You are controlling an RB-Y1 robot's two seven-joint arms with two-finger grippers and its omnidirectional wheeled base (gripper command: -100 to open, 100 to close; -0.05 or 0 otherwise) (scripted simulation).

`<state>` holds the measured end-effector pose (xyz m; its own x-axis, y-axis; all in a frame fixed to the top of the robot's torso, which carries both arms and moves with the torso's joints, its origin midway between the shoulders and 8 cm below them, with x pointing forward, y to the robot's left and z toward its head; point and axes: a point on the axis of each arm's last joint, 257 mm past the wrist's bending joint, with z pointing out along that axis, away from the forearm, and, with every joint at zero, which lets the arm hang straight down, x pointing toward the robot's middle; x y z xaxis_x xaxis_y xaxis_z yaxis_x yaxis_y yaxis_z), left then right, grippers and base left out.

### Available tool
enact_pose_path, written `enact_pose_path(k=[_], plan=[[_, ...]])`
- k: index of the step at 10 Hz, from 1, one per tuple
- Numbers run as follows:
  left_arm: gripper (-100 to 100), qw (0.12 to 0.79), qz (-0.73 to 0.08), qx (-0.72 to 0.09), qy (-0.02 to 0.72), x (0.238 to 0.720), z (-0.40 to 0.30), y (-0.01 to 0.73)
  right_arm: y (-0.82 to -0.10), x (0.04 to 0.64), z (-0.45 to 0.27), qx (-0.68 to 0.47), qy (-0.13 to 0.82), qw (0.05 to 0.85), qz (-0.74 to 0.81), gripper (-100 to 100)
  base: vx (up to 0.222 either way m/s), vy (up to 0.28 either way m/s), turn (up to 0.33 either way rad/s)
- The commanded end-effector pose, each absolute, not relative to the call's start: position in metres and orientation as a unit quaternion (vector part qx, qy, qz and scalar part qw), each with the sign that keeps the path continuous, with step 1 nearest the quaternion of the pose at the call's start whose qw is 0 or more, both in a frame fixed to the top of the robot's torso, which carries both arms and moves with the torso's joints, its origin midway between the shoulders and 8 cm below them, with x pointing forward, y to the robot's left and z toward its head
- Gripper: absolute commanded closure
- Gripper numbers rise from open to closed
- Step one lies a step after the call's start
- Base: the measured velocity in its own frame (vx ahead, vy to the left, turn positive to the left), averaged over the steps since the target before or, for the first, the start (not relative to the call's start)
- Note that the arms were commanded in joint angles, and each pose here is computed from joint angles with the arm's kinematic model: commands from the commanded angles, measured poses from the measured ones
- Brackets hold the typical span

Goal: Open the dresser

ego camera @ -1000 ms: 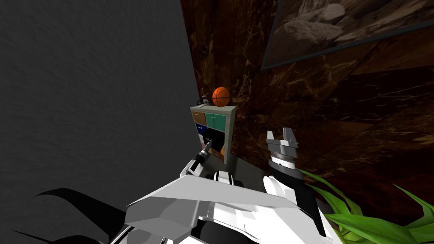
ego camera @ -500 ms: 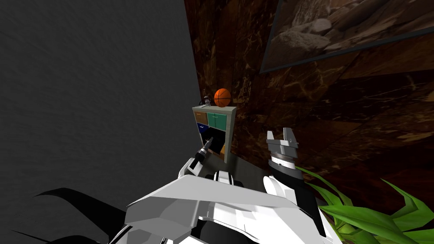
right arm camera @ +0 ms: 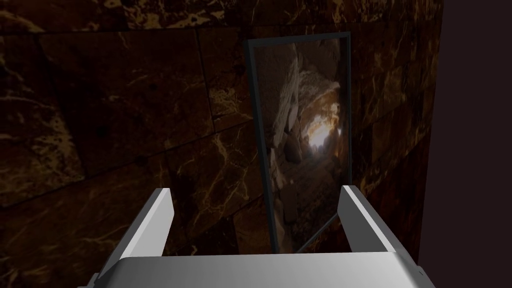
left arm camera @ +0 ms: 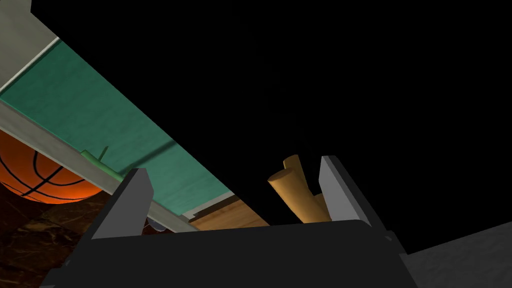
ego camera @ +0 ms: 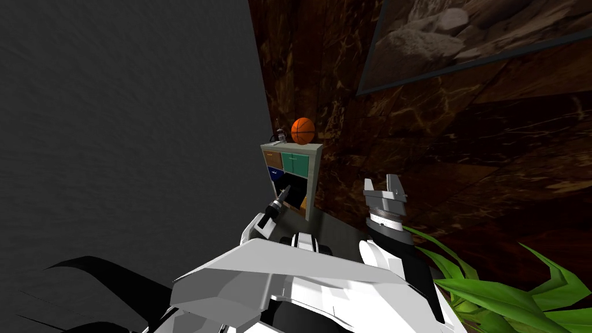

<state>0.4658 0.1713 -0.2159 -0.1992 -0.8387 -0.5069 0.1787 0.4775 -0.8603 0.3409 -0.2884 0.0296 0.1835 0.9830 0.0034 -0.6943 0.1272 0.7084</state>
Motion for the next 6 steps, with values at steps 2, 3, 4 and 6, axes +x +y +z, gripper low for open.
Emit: enact_pose_path(k=[2,3,4,6], plan=[[0,0.574,-0.438,-0.263,0.640,0.4650,-0.2206,0.1727,-0.2884,0.3410,0.0296,0.296,0.244,0.710,0.591,0,0.000,0.000,0.000],[0,0.573,-0.436,-0.264,0.642,0.4647,-0.2225,0.1732,-0.2884,0.3410,0.0296,0.296,0.244,0.710,0.591,0,0.000,0.000,0.000],[0,0.572,-0.436,-0.265,0.642,0.4645,-0.2238,0.1737,-0.2884,0.3410,0.0296,0.296,0.244,0.710,0.591,0,0.000,0.000,0.000],[0,0.571,-0.435,-0.266,0.643,0.4642,-0.2253,0.1743,-0.2884,0.3409,0.0296,0.296,0.244,0.710,0.591,0,0.000,0.000,0.000]])
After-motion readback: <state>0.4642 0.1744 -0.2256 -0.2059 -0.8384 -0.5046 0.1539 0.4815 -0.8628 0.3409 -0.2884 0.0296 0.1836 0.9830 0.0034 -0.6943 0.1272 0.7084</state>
